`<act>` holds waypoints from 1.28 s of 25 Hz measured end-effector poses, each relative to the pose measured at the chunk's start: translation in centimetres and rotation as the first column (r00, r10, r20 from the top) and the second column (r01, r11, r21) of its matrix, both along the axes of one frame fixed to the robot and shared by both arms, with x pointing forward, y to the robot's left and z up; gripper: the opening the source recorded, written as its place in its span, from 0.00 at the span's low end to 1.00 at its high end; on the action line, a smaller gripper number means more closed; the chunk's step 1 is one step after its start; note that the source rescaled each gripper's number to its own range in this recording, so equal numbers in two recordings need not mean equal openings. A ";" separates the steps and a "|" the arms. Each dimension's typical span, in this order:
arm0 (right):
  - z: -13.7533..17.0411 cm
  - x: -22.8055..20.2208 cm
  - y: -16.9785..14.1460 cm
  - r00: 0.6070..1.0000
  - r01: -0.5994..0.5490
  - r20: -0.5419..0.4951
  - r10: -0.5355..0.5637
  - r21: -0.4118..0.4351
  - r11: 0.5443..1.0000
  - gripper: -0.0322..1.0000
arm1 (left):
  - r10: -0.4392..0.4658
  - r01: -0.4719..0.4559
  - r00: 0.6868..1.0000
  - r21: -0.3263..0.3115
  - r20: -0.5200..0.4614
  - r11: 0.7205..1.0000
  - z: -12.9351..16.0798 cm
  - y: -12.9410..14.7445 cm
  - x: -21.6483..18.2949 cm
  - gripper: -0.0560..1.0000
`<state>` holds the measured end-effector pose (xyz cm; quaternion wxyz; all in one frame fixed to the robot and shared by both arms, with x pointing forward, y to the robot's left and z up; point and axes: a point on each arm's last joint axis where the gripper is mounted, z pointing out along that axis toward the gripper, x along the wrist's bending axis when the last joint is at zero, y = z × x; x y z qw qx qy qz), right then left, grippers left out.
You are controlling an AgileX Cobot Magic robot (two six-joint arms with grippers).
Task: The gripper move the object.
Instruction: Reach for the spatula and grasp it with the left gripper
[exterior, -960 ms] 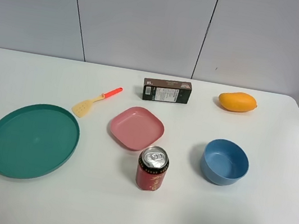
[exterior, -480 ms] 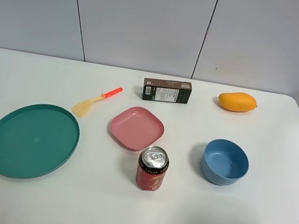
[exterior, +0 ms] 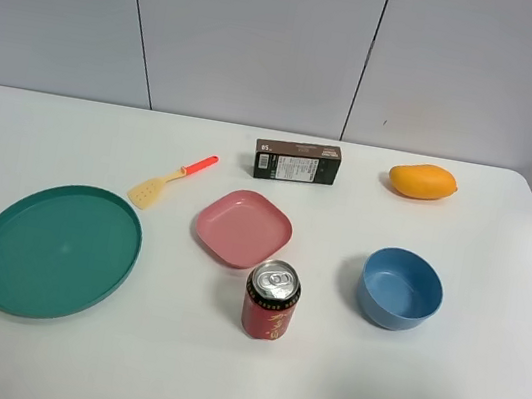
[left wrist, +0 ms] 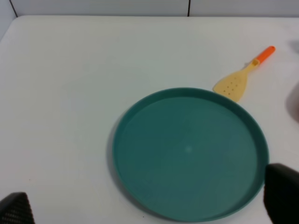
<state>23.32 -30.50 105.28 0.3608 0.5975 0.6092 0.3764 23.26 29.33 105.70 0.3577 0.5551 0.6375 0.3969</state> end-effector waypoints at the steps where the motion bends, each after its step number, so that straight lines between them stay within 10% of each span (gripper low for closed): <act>1: 0.0 0.0 0.0 1.000 0.000 0.000 0.000 0.000 1.000 1.00 | 0.000 0.000 1.000 0.000 0.000 1.000 0.0 0.0 0.0 1.00; 18: 0.0 0.0 0.0 1.000 0.000 0.000 0.000 0.000 1.000 1.00 | -0.044 0.050 0.972 0.019 -0.229 0.999 6.0 1.5 7.5 1.00; 32: 0.0 0.0 0.0 1.000 0.000 0.000 0.000 0.000 1.000 1.00 | -0.327 0.365 0.888 0.064 -0.322 0.929 8.1 -0.9 26.8 1.00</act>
